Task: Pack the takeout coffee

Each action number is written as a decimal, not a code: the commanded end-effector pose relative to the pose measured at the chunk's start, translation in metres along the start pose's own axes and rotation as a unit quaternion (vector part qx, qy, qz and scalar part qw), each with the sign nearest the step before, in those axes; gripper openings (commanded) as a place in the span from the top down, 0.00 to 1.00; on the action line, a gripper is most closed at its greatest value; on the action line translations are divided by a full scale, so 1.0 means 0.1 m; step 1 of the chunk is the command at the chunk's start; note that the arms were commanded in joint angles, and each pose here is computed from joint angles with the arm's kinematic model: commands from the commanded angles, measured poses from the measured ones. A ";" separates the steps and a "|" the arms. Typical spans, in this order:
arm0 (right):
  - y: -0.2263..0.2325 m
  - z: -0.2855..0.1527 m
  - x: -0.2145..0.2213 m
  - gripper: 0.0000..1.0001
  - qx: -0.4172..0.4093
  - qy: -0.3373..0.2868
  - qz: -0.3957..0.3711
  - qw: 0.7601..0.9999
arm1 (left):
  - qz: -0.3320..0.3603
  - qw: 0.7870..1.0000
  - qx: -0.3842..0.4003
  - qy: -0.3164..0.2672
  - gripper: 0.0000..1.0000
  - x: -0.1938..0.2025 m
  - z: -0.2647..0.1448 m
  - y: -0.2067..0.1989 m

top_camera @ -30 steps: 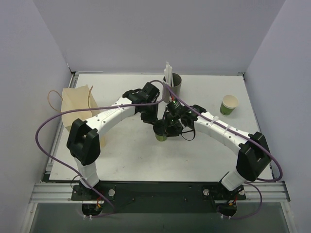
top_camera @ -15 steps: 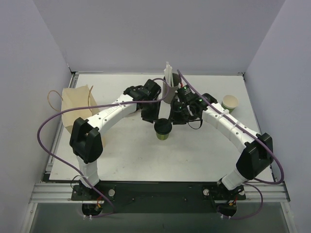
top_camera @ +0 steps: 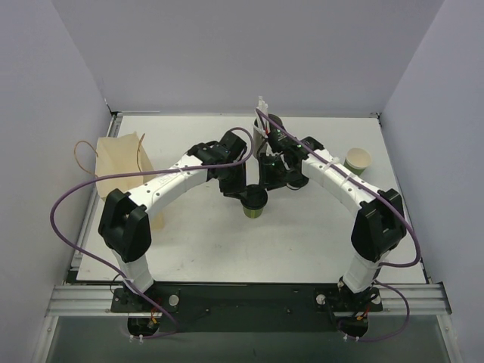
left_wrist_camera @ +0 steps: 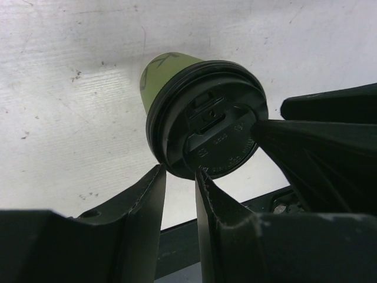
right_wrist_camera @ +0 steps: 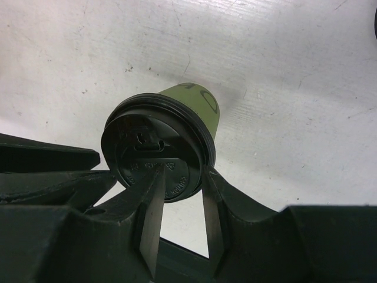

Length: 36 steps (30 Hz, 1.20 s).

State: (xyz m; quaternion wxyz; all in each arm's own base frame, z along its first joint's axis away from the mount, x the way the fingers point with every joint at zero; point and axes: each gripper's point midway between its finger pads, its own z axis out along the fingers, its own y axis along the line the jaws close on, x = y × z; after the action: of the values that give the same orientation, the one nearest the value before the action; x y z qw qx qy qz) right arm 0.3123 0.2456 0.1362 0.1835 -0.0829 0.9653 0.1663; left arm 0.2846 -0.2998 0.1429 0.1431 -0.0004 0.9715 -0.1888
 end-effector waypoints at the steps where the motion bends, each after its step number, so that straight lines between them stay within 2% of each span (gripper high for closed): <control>1: -0.02 -0.02 0.07 0.73 0.005 0.010 -0.019 1.000 | -0.018 0.999 0.041 -0.027 0.63 -0.11 -0.07 -0.21; 7: -0.04 0.07 0.15 0.78 0.006 0.022 -0.012 1.000 | -0.021 0.999 0.034 -0.019 0.63 -0.07 0.00 -0.19; 28: -0.04 0.25 0.40 0.81 0.018 0.052 -0.001 0.998 | -0.025 0.999 -0.022 -0.001 0.64 0.10 0.23 0.09; 36: -0.05 0.25 0.41 0.82 0.022 0.053 0.003 0.998 | -0.023 1.000 -0.020 -0.002 0.62 0.11 0.26 0.10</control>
State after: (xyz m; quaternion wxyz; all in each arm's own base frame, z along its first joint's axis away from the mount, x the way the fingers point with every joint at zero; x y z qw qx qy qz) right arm 0.3005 0.2455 0.1161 0.1655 -0.0828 0.9706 0.1542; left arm 0.2862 -0.3088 0.1385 0.1510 -0.0242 0.9666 -0.2057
